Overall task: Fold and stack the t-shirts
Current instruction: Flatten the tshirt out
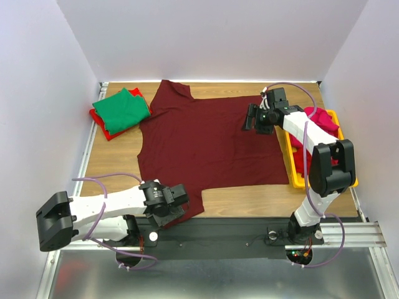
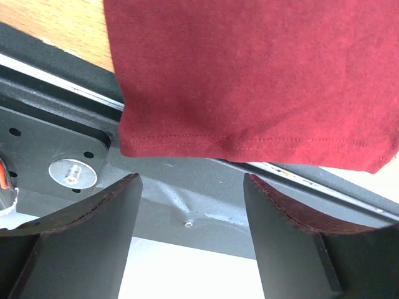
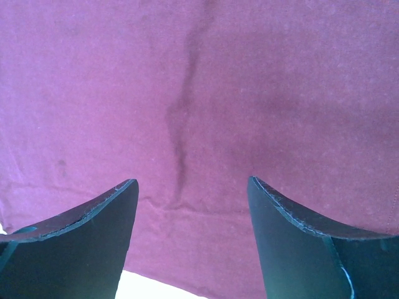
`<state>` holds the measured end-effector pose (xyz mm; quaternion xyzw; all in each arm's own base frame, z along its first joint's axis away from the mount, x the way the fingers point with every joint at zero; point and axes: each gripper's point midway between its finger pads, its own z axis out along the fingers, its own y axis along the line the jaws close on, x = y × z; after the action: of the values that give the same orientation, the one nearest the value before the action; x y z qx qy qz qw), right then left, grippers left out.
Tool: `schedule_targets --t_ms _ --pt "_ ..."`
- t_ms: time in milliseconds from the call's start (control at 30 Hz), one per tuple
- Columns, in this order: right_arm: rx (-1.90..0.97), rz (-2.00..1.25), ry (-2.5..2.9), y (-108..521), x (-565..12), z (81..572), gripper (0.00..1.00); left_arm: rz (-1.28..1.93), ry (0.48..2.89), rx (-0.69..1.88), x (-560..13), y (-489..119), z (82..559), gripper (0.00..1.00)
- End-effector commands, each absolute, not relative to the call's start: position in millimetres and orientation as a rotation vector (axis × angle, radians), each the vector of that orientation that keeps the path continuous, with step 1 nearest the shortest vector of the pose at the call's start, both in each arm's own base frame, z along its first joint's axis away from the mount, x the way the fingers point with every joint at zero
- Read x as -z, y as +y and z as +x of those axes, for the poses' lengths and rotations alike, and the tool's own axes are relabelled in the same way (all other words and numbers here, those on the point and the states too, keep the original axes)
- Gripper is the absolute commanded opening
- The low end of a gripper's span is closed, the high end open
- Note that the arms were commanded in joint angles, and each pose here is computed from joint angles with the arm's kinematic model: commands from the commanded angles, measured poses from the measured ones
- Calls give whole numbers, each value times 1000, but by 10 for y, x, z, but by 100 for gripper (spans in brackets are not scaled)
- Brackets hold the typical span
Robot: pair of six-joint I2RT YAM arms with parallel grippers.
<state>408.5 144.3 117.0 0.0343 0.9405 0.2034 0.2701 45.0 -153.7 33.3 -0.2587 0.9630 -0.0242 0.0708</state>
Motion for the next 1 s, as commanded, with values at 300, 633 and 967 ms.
schedule_targets --t_ms 300,633,967 --pt "-496 53 2468 1368 -1351 4042 76 -797 2837 -139 -239 -1376 471 69" --pt "-494 42 2438 1355 -1472 4017 76 -676 2765 -325 -243 -1346 533 66" --pt "-561 45 2452 1431 -1457 3945 76 -620 2714 -399 -235 -1366 515 31"
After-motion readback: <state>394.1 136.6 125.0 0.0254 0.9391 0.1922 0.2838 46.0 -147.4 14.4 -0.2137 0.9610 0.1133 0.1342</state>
